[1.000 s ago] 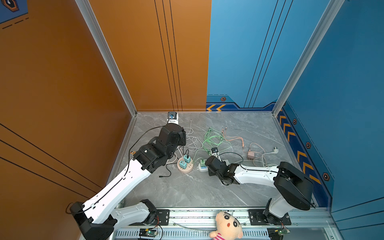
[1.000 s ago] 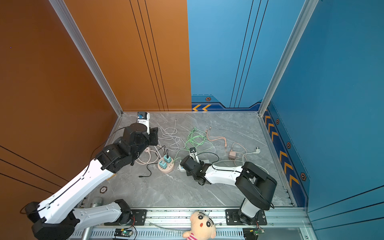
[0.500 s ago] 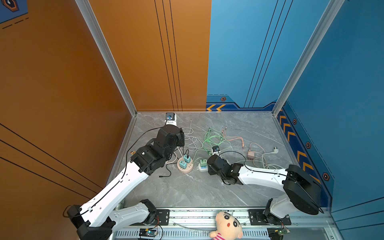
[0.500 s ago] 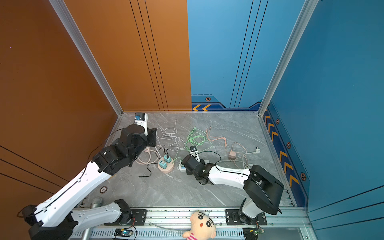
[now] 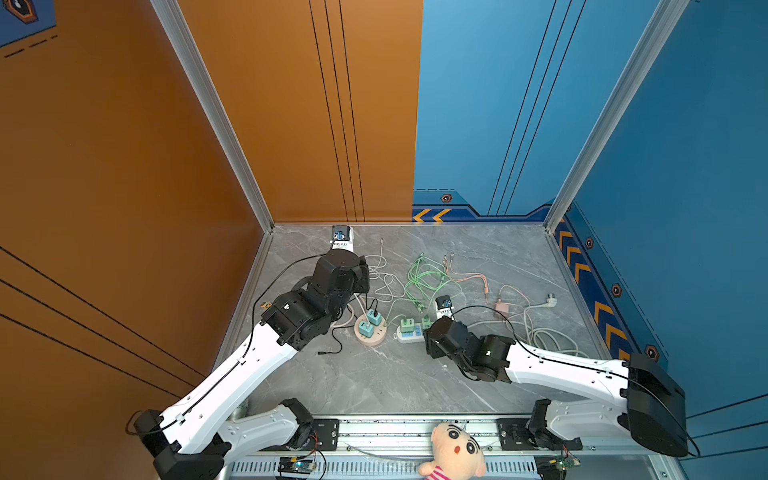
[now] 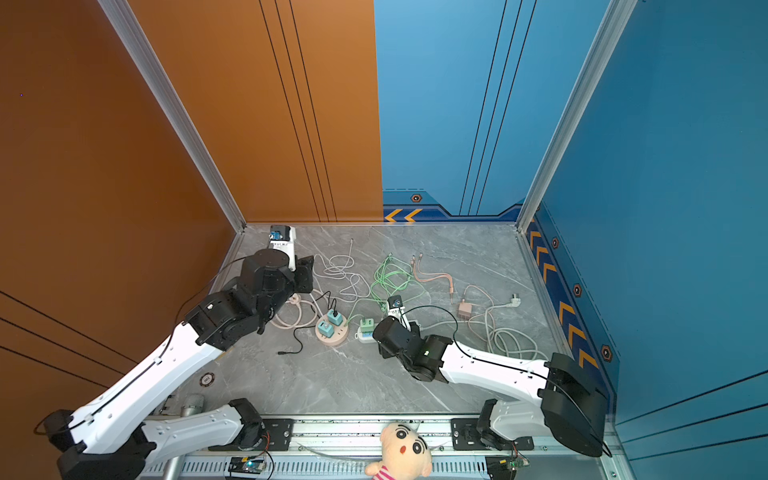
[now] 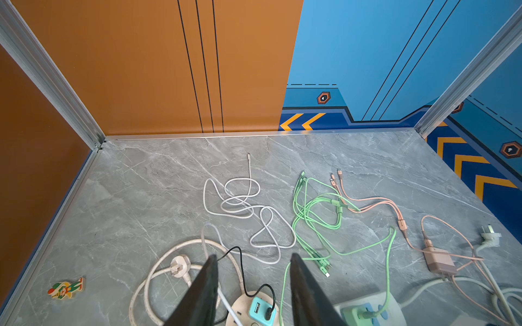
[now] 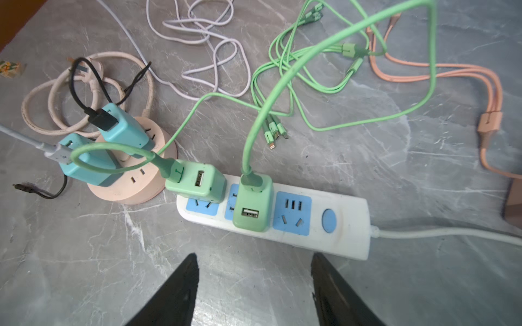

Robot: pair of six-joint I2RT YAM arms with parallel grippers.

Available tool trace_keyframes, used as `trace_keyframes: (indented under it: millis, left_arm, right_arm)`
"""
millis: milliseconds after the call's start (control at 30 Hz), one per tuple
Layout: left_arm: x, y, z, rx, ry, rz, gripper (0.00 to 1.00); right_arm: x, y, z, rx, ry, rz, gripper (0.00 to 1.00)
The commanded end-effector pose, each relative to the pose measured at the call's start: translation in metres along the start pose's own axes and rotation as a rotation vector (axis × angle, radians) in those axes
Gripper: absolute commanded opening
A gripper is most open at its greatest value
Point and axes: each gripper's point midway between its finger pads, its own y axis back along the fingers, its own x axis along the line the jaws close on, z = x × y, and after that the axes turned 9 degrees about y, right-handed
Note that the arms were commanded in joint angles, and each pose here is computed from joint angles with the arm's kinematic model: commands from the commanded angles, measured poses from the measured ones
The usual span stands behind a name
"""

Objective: Insert the plug
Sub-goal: 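Open the right gripper and lift it off the charger while the left arm moves back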

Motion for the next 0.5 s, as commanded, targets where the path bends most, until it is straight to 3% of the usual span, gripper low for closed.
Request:
trace_keyframes:
  millis: [0,200,367,467]
  left_arm:
    - [-0.011,0.006,0.004,-0.002,0.004,-0.048,0.43]
    - [-0.035,-0.004,-0.006,0.082,-0.043,-0.114,0.46]
    - [-0.072,-0.018,-0.023,0.164,-0.09,-0.177,0.48]
    - [-0.1,-0.025,-0.034,0.203,-0.134,-0.227,0.49]
  right_arm:
    - [-0.035,0.017,0.001,-0.016,0.024,-0.114,0.68]
    - [-0.086,0.037,0.022,-0.072,-0.11,-0.179,0.7]
    - [-0.154,0.044,0.043,-0.102,-0.358,-0.254,0.7]
    - [-0.184,0.044,0.055,-0.107,-0.445,-0.277,0.7]
